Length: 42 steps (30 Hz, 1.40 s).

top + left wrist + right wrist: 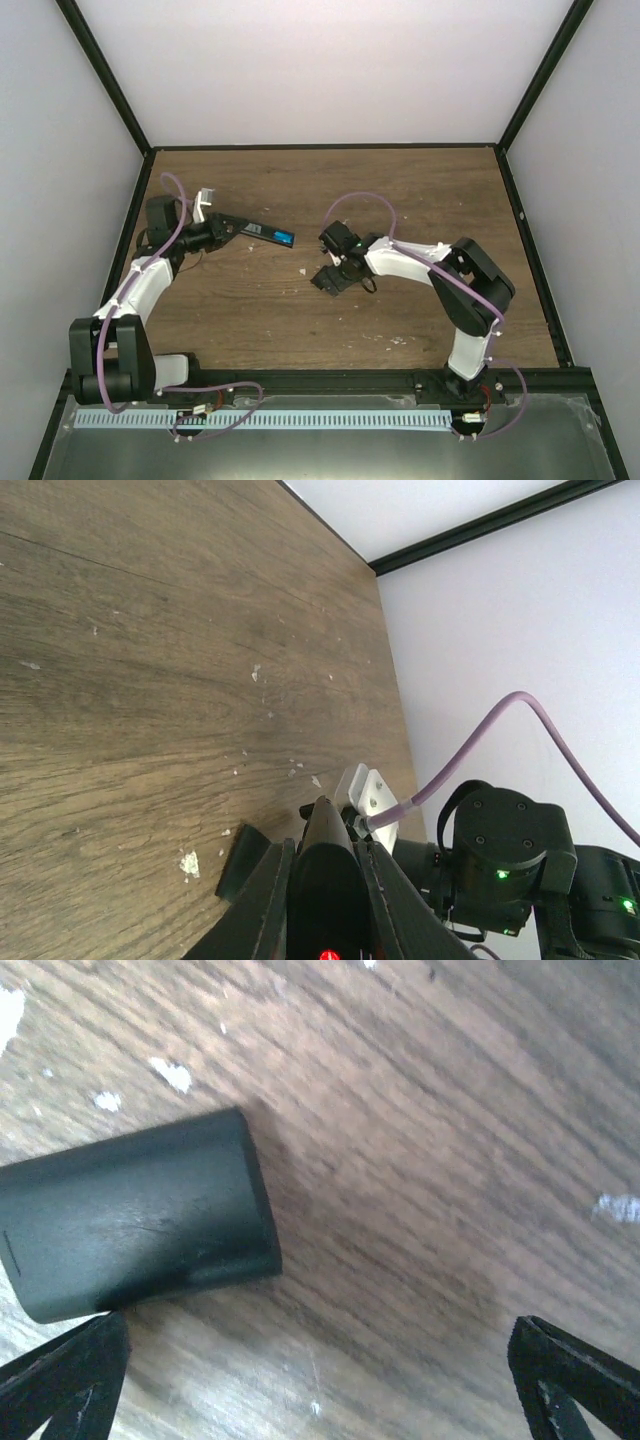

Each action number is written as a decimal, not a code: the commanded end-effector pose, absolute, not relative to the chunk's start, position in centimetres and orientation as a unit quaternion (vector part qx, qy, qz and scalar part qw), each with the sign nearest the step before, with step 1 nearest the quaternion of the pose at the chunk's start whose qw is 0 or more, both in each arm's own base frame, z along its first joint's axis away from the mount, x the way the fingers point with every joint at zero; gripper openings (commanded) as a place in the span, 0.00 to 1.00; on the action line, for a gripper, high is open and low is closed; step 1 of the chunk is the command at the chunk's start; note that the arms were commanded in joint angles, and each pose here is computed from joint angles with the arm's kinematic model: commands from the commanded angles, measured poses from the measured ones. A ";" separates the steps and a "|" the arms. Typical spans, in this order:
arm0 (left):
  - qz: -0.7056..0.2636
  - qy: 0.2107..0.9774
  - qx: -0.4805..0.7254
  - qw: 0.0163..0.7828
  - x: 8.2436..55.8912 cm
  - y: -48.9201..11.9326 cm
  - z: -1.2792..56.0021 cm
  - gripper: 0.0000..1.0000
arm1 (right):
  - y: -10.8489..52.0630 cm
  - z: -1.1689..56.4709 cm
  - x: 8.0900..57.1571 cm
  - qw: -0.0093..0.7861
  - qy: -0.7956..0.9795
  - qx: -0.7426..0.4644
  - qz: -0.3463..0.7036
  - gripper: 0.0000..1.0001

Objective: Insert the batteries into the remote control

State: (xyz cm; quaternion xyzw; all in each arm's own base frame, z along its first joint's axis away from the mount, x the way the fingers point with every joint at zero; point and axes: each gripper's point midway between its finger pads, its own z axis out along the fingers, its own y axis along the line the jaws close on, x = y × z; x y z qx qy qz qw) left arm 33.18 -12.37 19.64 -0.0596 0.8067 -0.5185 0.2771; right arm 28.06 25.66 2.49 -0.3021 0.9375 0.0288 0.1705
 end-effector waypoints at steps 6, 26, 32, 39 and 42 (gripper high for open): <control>-0.518 0.799 -0.051 0.301 33.0 -11.2 21.4 0.00 | 28.3 2.9 30.1 0.187 0.922 -0.338 0.035 1.00; -0.508 0.801 -0.064 0.309 32.8 -10.1 21.6 0.00 | 29.2 1.8 34.3 0.200 0.915 -0.349 0.039 1.00; -0.507 0.802 -0.066 0.308 32.8 -10.1 21.6 0.00 | 26.7 1.5 35.5 0.197 0.923 -0.329 0.038 1.00; -0.507 0.802 -0.067 0.308 33.0 -10.0 21.6 0.00 | 26.3 2.2 35.7 0.200 0.920 -0.330 0.063 0.95; -0.507 0.802 -0.069 0.308 33.1 -10.0 21.6 0.00 | 27.1 3.0 34.7 0.205 0.912 -0.343 0.096 0.90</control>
